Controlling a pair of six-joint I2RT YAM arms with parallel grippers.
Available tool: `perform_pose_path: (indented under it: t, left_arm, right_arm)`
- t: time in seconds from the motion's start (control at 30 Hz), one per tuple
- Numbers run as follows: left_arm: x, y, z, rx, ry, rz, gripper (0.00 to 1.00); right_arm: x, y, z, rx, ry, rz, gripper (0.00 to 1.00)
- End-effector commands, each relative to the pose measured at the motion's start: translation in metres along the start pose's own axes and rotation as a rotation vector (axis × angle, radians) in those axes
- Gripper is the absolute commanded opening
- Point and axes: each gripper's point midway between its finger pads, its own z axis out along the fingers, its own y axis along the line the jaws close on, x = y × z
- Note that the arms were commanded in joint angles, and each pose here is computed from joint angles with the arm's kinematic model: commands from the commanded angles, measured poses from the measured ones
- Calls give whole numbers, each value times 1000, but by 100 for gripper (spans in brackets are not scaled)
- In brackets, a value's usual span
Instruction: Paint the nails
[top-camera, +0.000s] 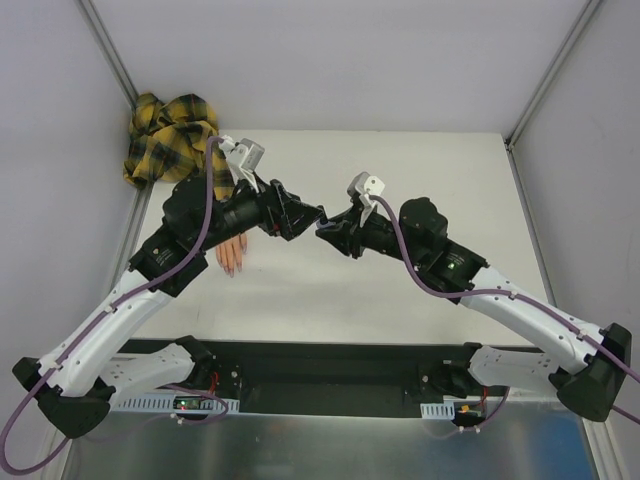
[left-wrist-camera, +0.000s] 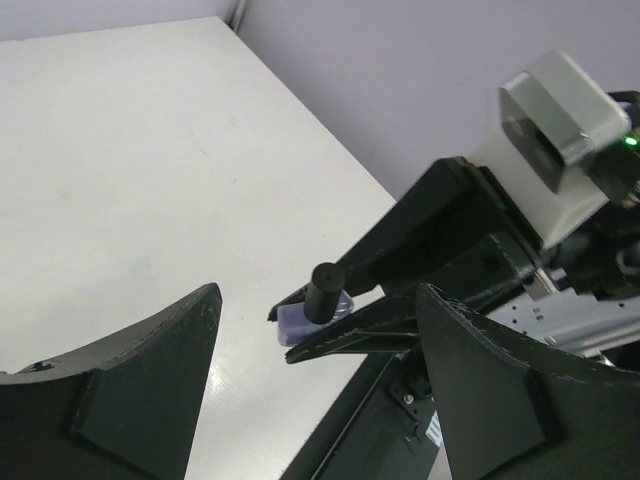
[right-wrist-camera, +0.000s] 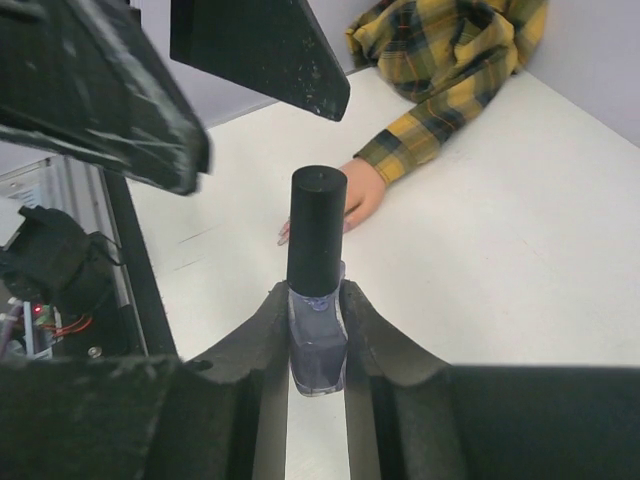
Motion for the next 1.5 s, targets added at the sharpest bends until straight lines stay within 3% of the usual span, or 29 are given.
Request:
perform_pose_path:
  t: [0.0, 0.5, 0.6, 0.63, 0.67, 0.73, 0.83, 0.93, 0.97, 1.07, 1.17, 1.3, 1.33, 1.37, 1.47]
  left_arm:
    - [-11, 16, 4, -98, -34, 3, 76]
    - [10, 19, 36, -132, 36, 71, 74]
    - [20, 20, 43, -133, 66, 79, 49]
    - [24, 21, 45, -126, 81, 79, 26]
    - [26, 20, 46, -116, 91, 81, 13]
    - [32, 12, 44, -60, 117, 103, 1]
    - [36, -5, 33, 54, 142, 173, 0]
    - [50, -35, 10, 295, 213, 211, 0]
    - [60, -57, -7, 459, 268, 201, 0]
    - [65, -72, -31, 622, 324, 167, 0]
    - [65, -87, -48, 722, 341, 160, 0]
    - [53, -82, -45, 633, 283, 163, 0]
    - [45, -76, -40, 569, 256, 151, 32]
    - [39, -71, -38, 525, 238, 145, 54]
    - [24, -59, -32, 394, 176, 124, 77]
  right_arm:
    - [-34, -16, -3, 110, -82, -30, 0]
    - [-34, -13, 1, 105, -80, -33, 0]
    - [-35, -11, -1, 99, -87, -36, 0]
    - [-35, -10, -1, 95, -88, -39, 0]
    - [-35, -9, -1, 88, -89, -41, 0]
    - [-35, -7, -4, 79, -93, -45, 0]
    - [-34, 6, -11, -17, -100, -61, 0]
    - [-37, 42, -29, -265, -157, -69, 0]
    - [-46, 71, -45, -468, -206, -108, 0]
    - [-51, 117, -79, -799, -231, -113, 0]
    - [-54, 120, -84, -828, -246, -87, 0]
    - [-54, 114, -78, -796, -237, -60, 0]
    - [-54, 112, -77, -783, -236, -56, 0]
    - [-49, 107, -71, -747, -213, -42, 0]
    - [-40, 91, -58, -627, -159, -58, 0]
